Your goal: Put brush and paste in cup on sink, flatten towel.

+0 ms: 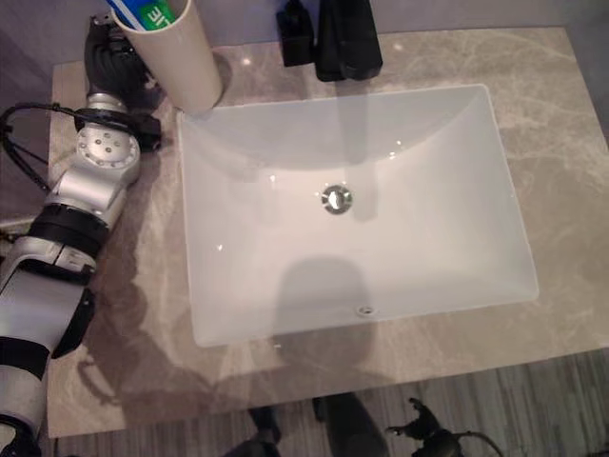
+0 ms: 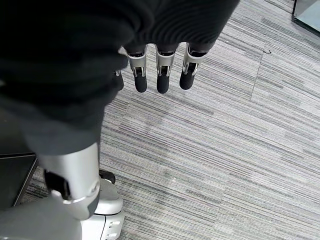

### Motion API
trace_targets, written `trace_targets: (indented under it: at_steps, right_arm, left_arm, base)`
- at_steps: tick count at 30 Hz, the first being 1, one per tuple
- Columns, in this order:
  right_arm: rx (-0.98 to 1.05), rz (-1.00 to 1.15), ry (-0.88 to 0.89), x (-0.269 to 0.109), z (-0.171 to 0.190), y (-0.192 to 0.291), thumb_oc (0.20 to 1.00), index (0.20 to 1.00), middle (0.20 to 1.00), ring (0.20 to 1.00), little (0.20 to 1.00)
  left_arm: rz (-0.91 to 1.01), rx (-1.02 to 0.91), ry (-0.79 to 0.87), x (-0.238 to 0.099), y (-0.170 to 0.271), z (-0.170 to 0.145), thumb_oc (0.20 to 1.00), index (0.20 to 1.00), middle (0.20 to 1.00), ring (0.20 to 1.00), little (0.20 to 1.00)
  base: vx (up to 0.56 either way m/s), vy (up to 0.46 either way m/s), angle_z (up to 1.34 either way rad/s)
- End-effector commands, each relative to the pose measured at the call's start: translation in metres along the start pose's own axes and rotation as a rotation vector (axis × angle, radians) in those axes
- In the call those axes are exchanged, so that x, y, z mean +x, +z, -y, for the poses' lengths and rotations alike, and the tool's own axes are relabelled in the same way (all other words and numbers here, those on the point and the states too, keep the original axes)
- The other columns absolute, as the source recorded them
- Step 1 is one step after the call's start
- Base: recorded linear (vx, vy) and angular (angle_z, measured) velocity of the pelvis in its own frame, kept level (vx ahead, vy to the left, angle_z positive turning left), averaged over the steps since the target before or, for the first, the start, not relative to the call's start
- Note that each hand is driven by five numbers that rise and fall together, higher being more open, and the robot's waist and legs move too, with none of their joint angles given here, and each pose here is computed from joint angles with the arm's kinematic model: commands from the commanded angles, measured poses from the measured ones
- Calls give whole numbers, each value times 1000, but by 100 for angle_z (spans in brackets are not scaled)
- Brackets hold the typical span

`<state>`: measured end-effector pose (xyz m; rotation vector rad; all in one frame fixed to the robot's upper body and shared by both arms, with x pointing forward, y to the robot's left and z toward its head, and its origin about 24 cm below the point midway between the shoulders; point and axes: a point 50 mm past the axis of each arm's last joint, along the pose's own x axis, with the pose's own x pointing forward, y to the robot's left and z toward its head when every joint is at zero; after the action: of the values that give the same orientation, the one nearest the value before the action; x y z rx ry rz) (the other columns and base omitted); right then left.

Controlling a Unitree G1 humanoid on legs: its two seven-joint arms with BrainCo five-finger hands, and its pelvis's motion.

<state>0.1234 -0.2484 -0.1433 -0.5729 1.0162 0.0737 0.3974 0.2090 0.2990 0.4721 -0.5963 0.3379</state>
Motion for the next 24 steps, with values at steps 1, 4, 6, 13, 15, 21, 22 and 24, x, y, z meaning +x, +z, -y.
trace_targets:
  at_steps: [1, 4, 6, 13, 15, 21, 22, 24]
  right_arm:
    - [34, 0, -67, 0, 17, -1, 1000, 1000, 1000, 1000, 1000]
    - [39, -3, -77, 0, 19, -2, 1000, 1000, 1000, 1000, 1000]
    - [38, -4, -78, 0, 20, -3, 1000, 1000, 1000, 1000, 1000]
    - [24, -18, -82, -1, 19, -7, 1000, 1000, 1000, 1000, 1000]
    - [18, -21, -81, -1, 18, -8, 1000, 1000, 1000, 1000, 1000]
    - [9, -22, -73, -2, 17, -9, 1000, 1000, 1000, 1000, 1000]
    - [4, -22, -69, -2, 16, -9, 1000, 1000, 1000, 1000, 1000]
    - [-7, -26, -62, -2, 14, -11, 1000, 1000, 1000, 1000, 1000]
  left_arm:
    - [-72, 62, -47, -18, -27, 21, 200, 200, 200, 200, 200]
    - [-82, 64, -34, -18, -29, 20, 200, 200, 200, 200, 200]
    - [-96, 51, -24, -20, -32, 20, 200, 200, 200, 200, 200]
    - [-128, 78, 25, -21, -39, 15, 200, 200, 200, 200, 200]
    - [-144, 77, 42, -23, -42, 15, 200, 200, 200, 200, 200]
    - [-163, 69, 114, -27, -50, 3, 200, 200, 200, 200, 200]
    - [-172, 65, 125, -29, -53, 1, 200, 200, 200, 200, 200]
    - [-185, 58, 148, -32, -57, -3, 200, 200, 200, 200, 200]
  base:
    - [0, 0, 0]
    - [2, 5, -1]
    - [5, 0, -6]
    - [-2, -6, -6]
    - [0, 0, 0]
    - [-5, -1, 0]
    - [0, 0, 0]
    - [0, 0, 0]
